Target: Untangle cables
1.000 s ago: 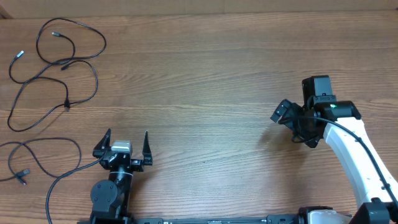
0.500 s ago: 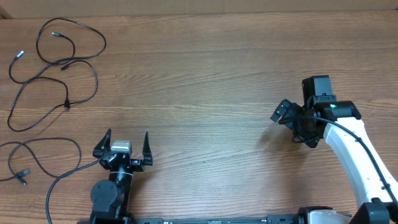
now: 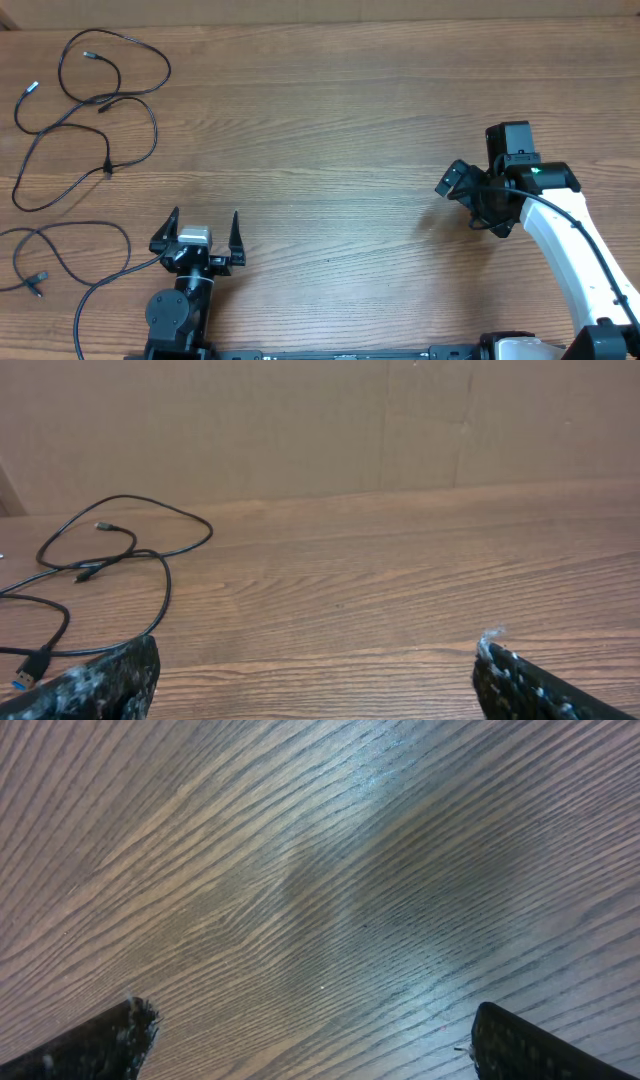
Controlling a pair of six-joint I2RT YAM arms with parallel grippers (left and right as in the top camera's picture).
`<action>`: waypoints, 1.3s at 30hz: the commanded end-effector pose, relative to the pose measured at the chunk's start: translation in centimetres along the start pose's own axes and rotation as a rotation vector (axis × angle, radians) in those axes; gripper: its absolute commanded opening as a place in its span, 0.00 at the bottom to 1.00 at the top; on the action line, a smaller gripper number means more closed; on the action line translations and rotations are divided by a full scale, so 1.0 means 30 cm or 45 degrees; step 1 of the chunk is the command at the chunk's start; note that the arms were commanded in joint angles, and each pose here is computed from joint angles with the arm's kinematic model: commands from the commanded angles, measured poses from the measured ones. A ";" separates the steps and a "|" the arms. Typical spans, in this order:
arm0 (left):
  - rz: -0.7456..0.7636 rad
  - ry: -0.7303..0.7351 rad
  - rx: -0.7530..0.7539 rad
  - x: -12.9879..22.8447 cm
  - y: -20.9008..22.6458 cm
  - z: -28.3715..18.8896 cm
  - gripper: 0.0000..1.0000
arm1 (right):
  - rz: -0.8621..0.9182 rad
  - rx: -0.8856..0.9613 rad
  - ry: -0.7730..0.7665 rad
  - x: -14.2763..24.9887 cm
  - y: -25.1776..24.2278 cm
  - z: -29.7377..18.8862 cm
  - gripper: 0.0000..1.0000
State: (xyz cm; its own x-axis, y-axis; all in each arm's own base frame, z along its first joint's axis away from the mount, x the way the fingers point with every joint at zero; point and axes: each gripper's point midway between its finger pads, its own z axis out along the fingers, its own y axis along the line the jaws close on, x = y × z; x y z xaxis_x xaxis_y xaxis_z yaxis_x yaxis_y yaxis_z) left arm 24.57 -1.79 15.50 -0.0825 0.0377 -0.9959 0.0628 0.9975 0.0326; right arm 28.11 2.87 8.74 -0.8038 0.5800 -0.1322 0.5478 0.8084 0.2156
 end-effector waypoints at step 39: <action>-0.013 -0.012 -0.004 -0.005 0.004 -0.002 1.00 | -0.015 -0.116 -0.178 -0.033 0.028 -0.138 1.00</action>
State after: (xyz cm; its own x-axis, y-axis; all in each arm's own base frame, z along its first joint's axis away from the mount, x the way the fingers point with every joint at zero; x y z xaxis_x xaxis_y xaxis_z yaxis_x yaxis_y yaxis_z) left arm 24.57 -1.79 15.50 -0.0825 0.0377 -0.9959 0.0628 0.9975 0.0326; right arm 28.24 2.90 11.48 -0.7860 0.5808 -0.2118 0.5221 0.8071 0.2757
